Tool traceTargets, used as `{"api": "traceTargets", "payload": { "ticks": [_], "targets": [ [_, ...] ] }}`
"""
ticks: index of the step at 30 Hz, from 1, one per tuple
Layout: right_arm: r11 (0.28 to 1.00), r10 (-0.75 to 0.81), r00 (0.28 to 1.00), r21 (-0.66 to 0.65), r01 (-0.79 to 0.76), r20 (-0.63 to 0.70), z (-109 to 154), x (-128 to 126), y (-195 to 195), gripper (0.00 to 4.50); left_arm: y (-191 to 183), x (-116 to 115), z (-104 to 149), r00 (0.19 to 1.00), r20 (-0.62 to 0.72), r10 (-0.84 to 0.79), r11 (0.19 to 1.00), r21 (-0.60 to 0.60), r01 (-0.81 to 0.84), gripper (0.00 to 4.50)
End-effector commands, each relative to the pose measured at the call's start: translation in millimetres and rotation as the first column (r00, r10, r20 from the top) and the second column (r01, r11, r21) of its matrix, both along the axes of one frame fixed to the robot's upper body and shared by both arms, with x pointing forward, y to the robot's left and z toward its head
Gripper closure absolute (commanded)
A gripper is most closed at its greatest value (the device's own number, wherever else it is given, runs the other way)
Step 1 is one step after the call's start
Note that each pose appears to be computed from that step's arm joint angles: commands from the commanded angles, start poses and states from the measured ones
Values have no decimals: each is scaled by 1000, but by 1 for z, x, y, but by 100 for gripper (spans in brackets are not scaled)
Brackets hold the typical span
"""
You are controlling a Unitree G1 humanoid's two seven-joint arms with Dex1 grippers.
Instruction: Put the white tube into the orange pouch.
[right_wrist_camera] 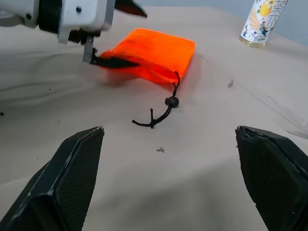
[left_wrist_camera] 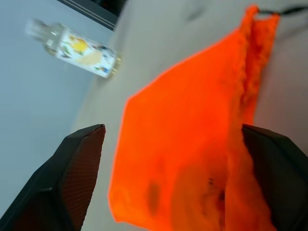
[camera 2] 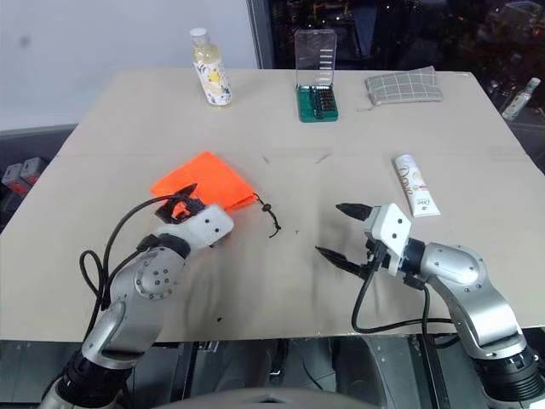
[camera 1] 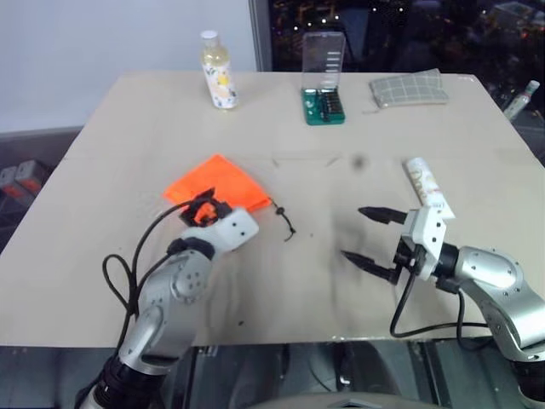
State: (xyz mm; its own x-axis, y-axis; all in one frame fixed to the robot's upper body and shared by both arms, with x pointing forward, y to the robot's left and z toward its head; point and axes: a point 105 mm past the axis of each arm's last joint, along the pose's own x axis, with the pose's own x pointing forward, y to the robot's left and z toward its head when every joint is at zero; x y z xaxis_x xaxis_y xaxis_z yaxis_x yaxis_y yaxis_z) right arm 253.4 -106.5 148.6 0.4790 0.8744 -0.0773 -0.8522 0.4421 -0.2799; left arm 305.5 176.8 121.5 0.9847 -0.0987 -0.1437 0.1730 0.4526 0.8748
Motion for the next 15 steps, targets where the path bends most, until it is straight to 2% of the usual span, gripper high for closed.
{"api": "traceTargets", "payload": {
  "ticks": [1,2,7,11,14,15],
  "targets": [
    [1000,3,999,16,-4,53,12,-3,1,0,-5,5,6,1000,10,-20,998,-52,21,161],
    [1000,2,999,17,-3,53,11,-3,1,0,-5,6,7,1000,5,-23,997,-73,23,190],
    [1000,-14,998,18,13,58,12,-3,0,0,-8,9,14,997,-13,-76,977,-201,72,437],
    [1000,-22,998,21,21,62,11,-2,1,0,-10,5,14,981,-93,-170,925,-360,126,447],
    [999,-27,998,24,26,64,10,-1,1,0,-4,4,20,975,-94,-203,912,-380,153,447],
    [999,-29,997,25,28,65,10,-1,2,0,-5,4,20,970,-100,-222,900,-403,165,422]
  ]
}}
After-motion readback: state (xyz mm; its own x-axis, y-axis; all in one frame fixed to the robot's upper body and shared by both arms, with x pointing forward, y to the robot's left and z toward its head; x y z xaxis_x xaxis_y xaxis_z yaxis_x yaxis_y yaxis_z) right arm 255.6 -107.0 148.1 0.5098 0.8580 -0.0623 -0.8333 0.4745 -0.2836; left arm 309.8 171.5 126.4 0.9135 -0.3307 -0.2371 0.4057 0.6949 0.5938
